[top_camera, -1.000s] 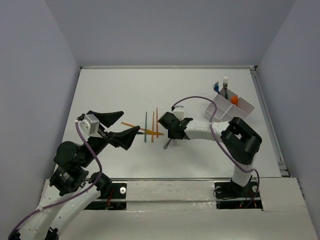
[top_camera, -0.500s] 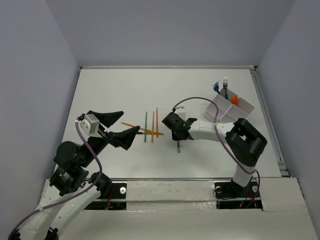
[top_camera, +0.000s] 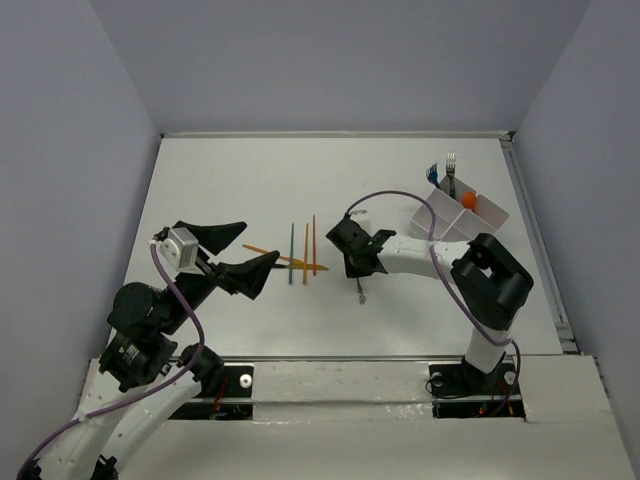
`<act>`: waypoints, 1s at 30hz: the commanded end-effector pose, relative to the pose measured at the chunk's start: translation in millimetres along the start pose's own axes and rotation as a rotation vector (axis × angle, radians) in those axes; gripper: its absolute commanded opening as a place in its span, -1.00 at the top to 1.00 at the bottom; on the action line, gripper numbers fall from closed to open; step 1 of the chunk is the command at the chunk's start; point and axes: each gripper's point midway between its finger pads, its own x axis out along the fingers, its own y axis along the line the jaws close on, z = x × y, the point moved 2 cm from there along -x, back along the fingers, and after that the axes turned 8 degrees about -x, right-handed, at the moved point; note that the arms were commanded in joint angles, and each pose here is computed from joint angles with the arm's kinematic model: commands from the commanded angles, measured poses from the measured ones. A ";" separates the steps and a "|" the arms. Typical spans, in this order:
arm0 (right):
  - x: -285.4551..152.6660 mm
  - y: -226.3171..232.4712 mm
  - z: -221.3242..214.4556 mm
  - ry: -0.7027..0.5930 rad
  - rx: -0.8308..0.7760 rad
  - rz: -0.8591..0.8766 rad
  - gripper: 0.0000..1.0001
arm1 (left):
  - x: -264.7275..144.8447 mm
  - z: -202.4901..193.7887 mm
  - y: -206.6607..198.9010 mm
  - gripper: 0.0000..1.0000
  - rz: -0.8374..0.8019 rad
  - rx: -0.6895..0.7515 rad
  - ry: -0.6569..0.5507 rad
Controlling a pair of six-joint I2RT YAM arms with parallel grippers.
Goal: Sort the eating utensils into containers
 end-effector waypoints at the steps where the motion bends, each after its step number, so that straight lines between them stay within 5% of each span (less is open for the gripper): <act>1: -33.4 -15.1 36.0 -0.152 0.049 -0.012 1.00 | 2.3 8.5 -4.3 -0.98 -0.024 0.012 -0.031; 7: -113.0 -75.9 114.8 -0.530 0.276 -0.070 1.00 | 2.6 8.2 -4.0 -0.98 -0.024 0.013 -0.030; 15: -200.7 -268.9 144.2 -0.962 0.646 -0.477 1.00 | -0.6 11.5 -6.9 -0.98 -0.035 0.015 -0.043; 21: -220.3 -356.1 138.5 -1.012 0.698 -0.780 1.00 | -0.5 11.0 -7.2 -0.98 -0.038 0.015 -0.042; 30: -191.8 -389.3 155.3 -0.926 0.467 -1.021 1.00 | -1.7 11.8 -9.4 -0.98 -0.047 0.014 -0.044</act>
